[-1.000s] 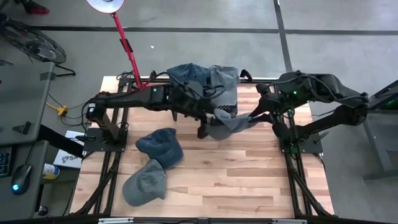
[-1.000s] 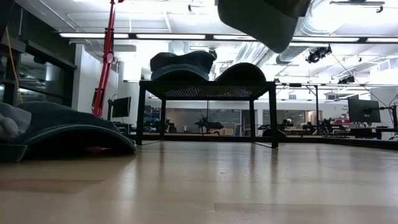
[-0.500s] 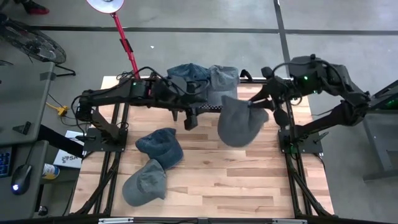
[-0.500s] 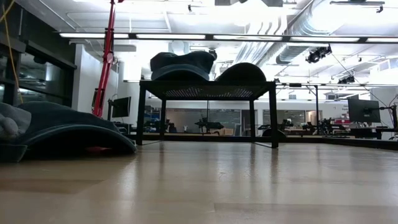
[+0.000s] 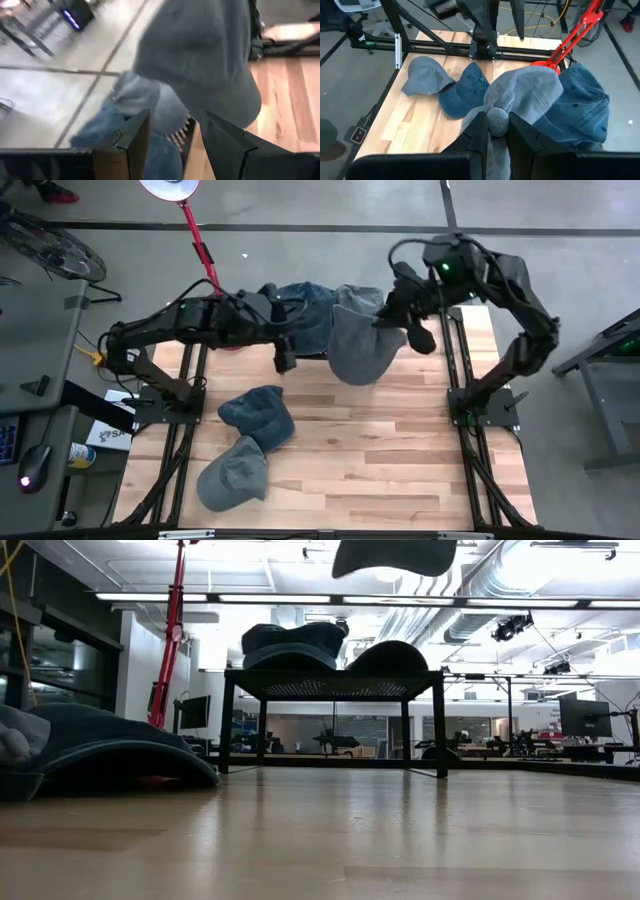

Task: Pick & Place hat
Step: Stack the top gray cap on top of the gray cap on the shelf

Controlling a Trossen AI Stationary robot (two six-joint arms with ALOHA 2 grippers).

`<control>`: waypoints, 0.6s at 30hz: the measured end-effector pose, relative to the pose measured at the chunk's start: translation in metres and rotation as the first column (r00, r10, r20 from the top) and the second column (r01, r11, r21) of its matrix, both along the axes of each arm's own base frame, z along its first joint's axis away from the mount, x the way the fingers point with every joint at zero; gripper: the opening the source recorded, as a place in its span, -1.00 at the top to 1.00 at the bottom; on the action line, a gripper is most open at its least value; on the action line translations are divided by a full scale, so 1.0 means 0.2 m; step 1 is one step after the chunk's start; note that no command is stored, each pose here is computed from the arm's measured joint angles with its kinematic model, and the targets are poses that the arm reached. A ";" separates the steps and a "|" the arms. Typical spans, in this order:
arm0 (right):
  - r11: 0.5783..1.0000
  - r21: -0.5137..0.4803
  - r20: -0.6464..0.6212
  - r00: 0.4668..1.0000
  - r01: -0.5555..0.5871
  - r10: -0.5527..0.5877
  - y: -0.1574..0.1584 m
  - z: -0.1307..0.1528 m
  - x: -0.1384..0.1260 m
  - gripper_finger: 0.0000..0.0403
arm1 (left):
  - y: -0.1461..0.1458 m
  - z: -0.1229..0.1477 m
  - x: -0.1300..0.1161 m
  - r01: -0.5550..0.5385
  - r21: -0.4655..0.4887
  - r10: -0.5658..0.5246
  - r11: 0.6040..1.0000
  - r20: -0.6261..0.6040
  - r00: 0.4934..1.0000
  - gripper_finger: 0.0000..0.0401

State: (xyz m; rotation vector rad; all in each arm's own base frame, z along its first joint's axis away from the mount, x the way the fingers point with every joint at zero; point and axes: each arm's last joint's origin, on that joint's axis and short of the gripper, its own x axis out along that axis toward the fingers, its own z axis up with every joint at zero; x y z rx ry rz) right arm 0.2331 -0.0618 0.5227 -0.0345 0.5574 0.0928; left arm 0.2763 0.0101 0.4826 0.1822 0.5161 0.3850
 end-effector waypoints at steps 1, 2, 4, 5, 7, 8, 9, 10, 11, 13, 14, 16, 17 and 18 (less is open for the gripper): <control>1.000 0.004 -0.001 1.000 0.001 -0.001 -0.02 0.00 0.01 0.80 | 0.00 0.01 -0.02 -0.002 0.009 0.002 1.000 0.008 1.000 0.15; 1.000 0.007 -0.002 1.000 0.002 -0.002 -0.04 0.00 0.02 0.80 | 0.00 0.01 -0.04 0.002 0.016 -0.001 1.000 -0.008 1.000 0.15; 1.000 0.011 0.001 1.000 0.010 -0.010 -0.09 -0.01 0.04 0.80 | 0.00 0.02 -0.05 0.001 0.026 0.000 1.000 -0.016 1.000 0.15; 1.000 0.013 -0.001 1.000 0.011 -0.011 -0.11 -0.02 0.04 0.80 | 0.00 0.02 -0.06 -0.001 0.028 0.001 1.000 -0.009 1.000 0.15; 1.000 0.026 -0.016 1.000 0.009 -0.009 -0.16 -0.05 0.05 0.80 | 0.00 0.02 -0.08 0.001 0.029 0.000 1.000 -0.030 1.000 0.15; 0.999 0.036 -0.022 1.000 0.015 -0.015 -0.18 -0.06 0.06 0.80 | 0.00 0.03 -0.08 0.002 0.031 -0.001 1.000 -0.025 1.000 0.15; 0.999 0.036 -0.026 0.999 0.026 -0.025 -0.21 -0.06 0.06 0.80 | 0.00 0.03 -0.09 0.003 0.034 -0.003 0.999 -0.015 1.000 0.15; 0.999 0.031 -0.028 0.999 0.029 -0.029 -0.23 -0.07 0.06 0.80 | 0.00 0.03 -0.09 0.007 0.040 -0.006 0.999 -0.020 1.000 0.15; 0.999 0.023 -0.030 0.999 0.030 -0.029 -0.25 -0.08 0.06 0.80 | 0.00 0.03 -0.10 0.011 0.044 -0.009 0.999 -0.027 1.000 0.15; 0.999 0.012 -0.027 0.999 0.031 -0.031 -0.29 -0.08 0.06 0.80 | 0.00 0.03 -0.10 0.015 0.045 -0.014 0.999 -0.030 0.999 0.15; 0.999 0.009 -0.024 0.999 0.031 -0.031 -0.30 -0.08 0.05 0.80 | 0.00 0.03 -0.10 0.015 0.045 -0.014 0.999 -0.033 0.999 0.15; 1.000 -0.002 -0.017 1.000 0.025 -0.025 -0.32 -0.08 0.04 0.80 | 0.00 0.03 -0.11 0.021 0.041 -0.019 0.999 -0.037 0.999 0.15; 1.000 -0.006 -0.011 1.000 0.013 -0.013 -0.33 -0.08 0.03 0.80 | 0.00 0.03 -0.11 0.030 0.036 -0.028 0.999 -0.037 0.999 0.15; 1.000 -0.011 -0.003 1.000 0.001 -0.001 -0.34 -0.08 0.02 0.80 | 0.00 0.03 -0.11 0.040 0.030 -0.039 0.999 -0.037 0.999 0.15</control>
